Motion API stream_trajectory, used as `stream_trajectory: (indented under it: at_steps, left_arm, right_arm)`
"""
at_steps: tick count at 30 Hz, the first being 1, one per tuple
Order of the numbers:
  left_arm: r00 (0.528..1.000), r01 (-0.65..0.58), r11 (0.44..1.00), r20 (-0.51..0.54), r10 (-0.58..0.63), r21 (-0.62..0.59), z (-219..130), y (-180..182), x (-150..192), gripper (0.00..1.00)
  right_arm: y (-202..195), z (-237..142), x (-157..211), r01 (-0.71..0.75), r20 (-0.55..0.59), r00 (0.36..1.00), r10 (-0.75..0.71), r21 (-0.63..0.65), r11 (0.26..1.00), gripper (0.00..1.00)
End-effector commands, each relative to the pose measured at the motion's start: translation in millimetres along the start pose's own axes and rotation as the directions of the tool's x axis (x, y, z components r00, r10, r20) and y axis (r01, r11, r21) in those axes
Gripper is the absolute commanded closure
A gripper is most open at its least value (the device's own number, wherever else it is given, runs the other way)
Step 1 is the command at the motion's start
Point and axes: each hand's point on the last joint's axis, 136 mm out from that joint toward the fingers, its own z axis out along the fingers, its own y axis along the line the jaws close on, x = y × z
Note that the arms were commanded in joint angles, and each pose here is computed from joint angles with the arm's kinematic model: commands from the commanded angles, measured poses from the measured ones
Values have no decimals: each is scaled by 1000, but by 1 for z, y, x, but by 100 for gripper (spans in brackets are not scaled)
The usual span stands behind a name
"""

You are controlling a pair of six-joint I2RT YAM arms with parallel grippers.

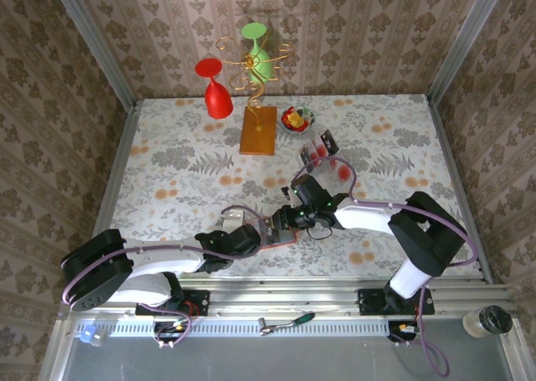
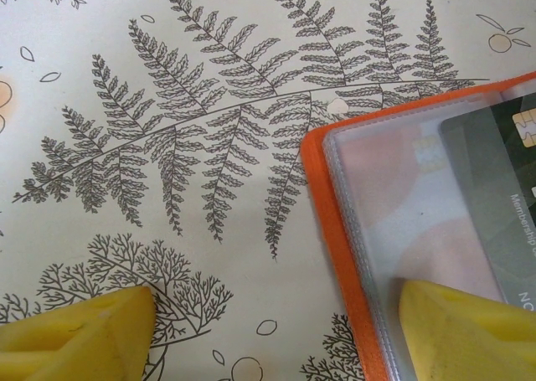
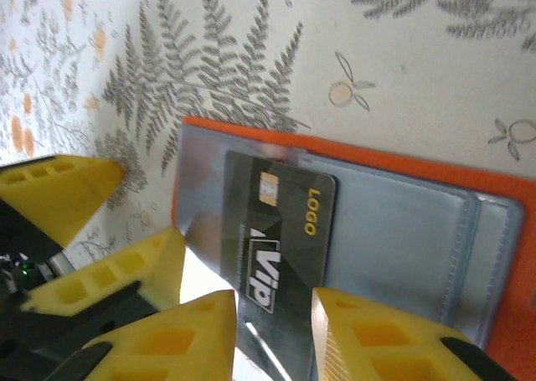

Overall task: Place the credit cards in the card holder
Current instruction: Insert the credit card into the card slot.

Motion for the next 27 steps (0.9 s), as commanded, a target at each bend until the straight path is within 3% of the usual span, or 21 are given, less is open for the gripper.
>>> stream_trajectory:
  at_steps: [1, 4, 6, 27]
  left_arm:
    - [1000, -15, 999, -15, 15, -29, 2, 8, 10, 22]
    - [1000, -15, 1000, -14, 15, -27, 2, 8, 10, 22]
    - [1000, -17, 1000, -13, 17, -26, 2, 8, 9, 22]
    - [1000, -10, 1000, 6, 10, -19, -2, 9, 4, 22]
  right_arm:
    - [-5, -10, -2, 42, -15, 999, -41, 64, 997, 78]
    - [-3, -5, -1, 37, -31, 999, -36, 52, 998, 91]
    - [-3, -1, 2, 34, -46, 998, -32, 50, 998, 94]
    - [7, 35, 23, 53, -143, 989, -46, 50, 997, 97]
